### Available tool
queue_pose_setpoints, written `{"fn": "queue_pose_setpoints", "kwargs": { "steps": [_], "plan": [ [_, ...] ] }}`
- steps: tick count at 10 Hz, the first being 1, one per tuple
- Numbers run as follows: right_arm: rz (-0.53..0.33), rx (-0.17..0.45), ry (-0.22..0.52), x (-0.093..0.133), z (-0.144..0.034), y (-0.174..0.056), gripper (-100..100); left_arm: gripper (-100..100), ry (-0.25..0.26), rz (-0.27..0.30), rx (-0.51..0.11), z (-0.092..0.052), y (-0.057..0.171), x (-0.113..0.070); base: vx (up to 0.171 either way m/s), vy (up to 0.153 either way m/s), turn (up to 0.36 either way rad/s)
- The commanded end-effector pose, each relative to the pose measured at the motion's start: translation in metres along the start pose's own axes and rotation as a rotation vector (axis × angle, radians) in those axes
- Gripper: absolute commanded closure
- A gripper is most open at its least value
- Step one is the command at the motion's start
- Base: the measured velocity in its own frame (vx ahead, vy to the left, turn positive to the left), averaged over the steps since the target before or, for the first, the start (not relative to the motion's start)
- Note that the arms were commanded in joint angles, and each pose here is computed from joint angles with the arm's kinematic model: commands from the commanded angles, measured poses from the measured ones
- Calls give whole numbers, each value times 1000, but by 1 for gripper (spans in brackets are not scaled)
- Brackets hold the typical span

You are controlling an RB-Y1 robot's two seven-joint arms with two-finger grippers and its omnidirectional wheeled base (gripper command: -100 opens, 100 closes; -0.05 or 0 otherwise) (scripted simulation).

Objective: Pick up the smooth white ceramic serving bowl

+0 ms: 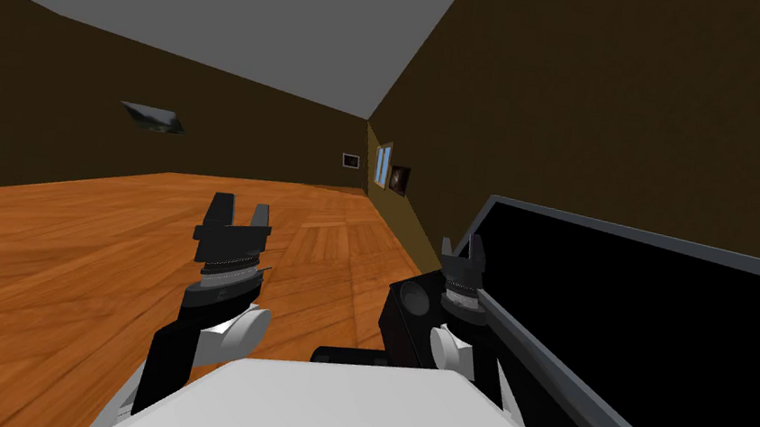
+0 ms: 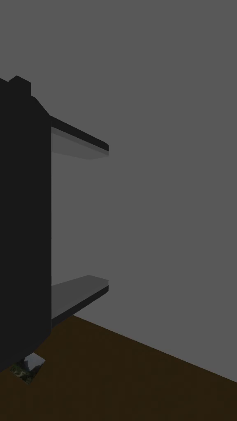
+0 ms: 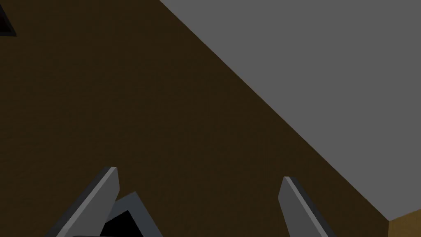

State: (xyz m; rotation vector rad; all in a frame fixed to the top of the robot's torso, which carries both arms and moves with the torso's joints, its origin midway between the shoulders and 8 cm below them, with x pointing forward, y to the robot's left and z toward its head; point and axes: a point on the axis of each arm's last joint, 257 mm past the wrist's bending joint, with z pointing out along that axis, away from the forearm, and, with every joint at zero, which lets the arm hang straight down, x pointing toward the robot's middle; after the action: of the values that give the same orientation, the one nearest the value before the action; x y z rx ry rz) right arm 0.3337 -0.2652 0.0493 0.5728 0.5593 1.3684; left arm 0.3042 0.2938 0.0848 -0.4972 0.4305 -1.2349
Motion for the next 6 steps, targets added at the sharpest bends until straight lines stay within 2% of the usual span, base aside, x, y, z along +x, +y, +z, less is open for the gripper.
{"fn": "queue_pose_setpoints", "kwargs": {
  "steps": [1, 5, 6],
  "plan": [
    [-44, 28, 24, 4, 1, -9, -100, 0, 0, 0, 0, 0, 0, 0, -4, 2, 60],
    [-184, 127, 86, 11, 2, -43, -100, 0, 0, 0, 0, 0, 0, 0, -6, -1, 72],
    [-192, 127, 86, 11, 2, -43, -100, 0, 0, 0, 0, 0, 0, 0, -4, -1, 32]
  ]
}}
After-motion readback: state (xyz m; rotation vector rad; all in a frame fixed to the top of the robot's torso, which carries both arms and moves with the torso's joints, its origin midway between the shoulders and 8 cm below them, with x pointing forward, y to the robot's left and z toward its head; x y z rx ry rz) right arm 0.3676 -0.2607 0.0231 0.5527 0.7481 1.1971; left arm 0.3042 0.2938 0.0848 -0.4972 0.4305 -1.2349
